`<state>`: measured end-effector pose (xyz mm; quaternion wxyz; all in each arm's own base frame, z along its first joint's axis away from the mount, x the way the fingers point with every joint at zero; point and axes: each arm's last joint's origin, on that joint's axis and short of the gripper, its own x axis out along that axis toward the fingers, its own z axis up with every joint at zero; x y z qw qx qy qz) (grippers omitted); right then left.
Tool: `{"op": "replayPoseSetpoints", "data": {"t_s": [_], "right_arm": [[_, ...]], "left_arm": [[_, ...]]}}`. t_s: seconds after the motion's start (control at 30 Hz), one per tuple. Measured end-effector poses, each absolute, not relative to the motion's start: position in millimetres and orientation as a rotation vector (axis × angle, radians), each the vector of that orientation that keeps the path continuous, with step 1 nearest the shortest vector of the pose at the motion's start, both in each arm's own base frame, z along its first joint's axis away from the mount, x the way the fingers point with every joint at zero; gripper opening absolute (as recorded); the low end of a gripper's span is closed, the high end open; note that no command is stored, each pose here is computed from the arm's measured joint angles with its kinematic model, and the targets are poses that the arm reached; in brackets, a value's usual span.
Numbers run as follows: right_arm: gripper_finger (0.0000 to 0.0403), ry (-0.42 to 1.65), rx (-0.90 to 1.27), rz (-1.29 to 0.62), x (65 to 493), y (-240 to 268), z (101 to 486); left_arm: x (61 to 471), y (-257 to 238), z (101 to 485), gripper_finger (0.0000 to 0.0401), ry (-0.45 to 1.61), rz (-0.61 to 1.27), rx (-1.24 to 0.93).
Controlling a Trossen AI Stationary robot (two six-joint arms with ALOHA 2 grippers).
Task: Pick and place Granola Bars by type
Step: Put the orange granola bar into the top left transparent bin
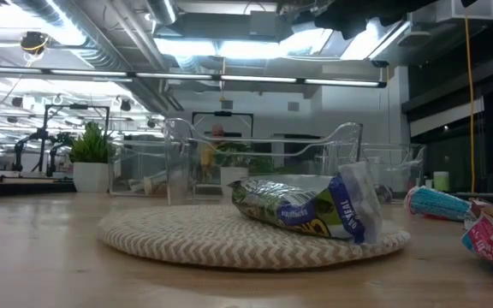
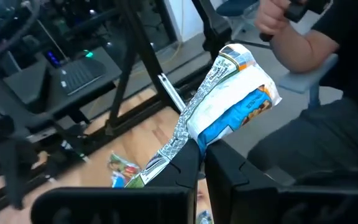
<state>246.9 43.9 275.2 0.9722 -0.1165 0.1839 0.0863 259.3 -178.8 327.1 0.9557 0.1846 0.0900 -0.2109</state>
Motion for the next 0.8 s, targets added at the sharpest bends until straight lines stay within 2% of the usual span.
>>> {"op": "replayPoseSetpoints", "data": {"t_s": [0.6,0.8], "right_arm": [[0.0169,0.371,-0.236,0.174,246.9,43.9,275.2],[0.0169,0.371,-0.236,0.174,247.0,43.9,275.2]], "left_arm": [[254.2,-172.5,338.1,0.0007,0.154,-0.262,0.376],[255.3,-168.3,359.5,0.0005,0.13,-0.097,0.367]]}}
